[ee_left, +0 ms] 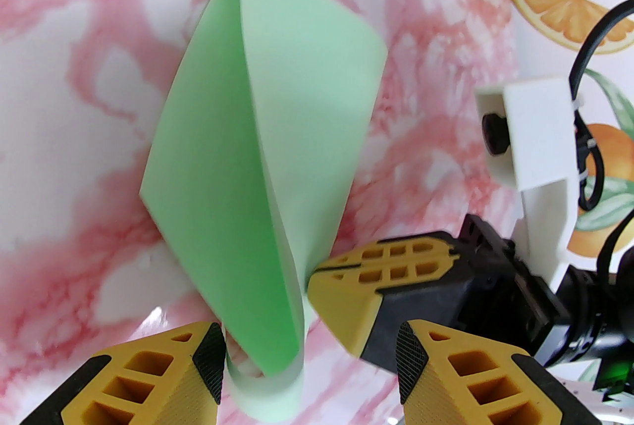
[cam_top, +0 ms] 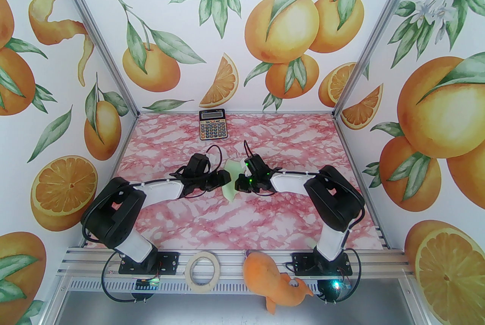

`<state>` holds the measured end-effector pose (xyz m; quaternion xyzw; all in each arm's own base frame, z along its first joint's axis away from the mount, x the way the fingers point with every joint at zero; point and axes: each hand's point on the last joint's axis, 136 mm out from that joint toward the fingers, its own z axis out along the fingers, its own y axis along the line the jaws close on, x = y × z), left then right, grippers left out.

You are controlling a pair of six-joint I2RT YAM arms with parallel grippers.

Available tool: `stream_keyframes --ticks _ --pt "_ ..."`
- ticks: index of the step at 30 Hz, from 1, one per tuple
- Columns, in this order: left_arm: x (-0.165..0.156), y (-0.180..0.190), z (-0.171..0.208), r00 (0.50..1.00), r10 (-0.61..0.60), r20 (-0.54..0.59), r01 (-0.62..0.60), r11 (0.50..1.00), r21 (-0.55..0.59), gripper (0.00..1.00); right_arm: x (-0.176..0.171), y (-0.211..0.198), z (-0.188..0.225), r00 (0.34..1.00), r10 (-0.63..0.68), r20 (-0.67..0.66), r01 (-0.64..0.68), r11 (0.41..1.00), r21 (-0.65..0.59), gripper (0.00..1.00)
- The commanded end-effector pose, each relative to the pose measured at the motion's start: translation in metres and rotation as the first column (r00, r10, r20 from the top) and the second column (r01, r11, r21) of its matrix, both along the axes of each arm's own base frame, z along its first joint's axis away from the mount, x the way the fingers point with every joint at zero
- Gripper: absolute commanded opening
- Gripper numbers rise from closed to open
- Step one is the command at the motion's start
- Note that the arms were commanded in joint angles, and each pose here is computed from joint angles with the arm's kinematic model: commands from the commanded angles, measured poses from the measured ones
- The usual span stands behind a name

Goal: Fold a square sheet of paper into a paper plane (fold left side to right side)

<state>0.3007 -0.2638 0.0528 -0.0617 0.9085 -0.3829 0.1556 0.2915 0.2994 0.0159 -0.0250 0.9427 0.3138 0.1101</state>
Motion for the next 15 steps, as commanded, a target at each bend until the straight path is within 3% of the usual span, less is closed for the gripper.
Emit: stream_keyframes --ticks 1,6,15 --pt "0.011 -0.007 0.01 0.998 -0.039 0.059 0.04 0.999 -0.014 0.61 -0.011 -0.007 -0.02 0.999 -0.002 -0.04 0.0 0.999 -0.049 0.0" --pt "-0.001 0.009 0.004 0.995 -0.067 0.071 0.062 0.996 0.07 0.62 -0.01 -0.007 -0.021 0.999 -0.003 -0.04 0.001 0.999 -0.051 0.0" --pt "0.002 0.001 0.015 0.979 -0.142 0.145 0.134 0.989 0.059 0.61 -0.012 -0.008 -0.024 0.999 -0.004 -0.051 0.002 0.998 -0.055 0.0"
